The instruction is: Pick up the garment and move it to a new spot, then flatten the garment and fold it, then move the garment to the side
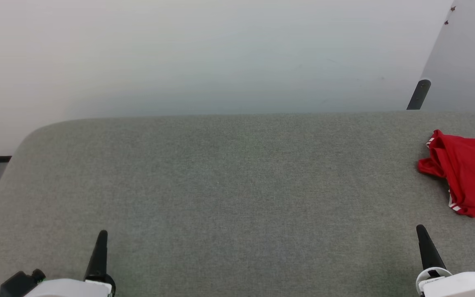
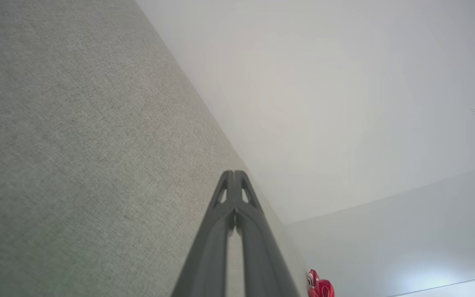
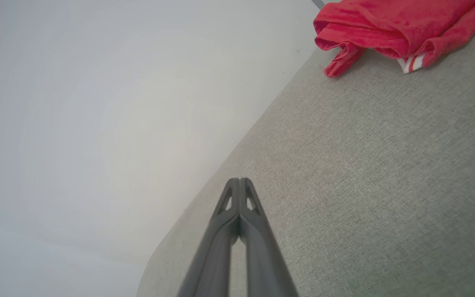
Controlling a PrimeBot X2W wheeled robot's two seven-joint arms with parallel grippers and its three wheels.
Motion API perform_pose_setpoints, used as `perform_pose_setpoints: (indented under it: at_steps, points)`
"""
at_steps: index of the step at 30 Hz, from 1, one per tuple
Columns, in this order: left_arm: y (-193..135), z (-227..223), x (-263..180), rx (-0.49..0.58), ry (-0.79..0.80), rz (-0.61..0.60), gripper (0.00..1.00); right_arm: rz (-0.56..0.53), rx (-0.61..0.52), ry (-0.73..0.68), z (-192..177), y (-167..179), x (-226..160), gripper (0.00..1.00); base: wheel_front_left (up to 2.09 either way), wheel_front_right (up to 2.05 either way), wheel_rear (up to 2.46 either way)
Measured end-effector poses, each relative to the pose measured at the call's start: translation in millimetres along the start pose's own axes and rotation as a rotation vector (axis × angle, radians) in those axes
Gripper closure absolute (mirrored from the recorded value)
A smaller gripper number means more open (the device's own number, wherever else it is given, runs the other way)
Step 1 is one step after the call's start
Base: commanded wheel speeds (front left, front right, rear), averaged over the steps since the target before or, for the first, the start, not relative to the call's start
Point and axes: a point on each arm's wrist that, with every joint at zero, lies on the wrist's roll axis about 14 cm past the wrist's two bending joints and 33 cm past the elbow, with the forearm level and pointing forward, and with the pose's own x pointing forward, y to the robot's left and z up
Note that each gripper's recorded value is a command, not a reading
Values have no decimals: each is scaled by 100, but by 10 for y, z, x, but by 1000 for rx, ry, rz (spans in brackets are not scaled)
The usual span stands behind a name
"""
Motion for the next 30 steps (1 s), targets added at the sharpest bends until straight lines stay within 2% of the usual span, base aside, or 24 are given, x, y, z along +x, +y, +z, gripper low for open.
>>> perform_pose_setpoints:
  at_steps: [30]
  points:
    - [-152,-127,117,-268,38,-29,100,20,320,9,37,71,127,100,0,0,0]
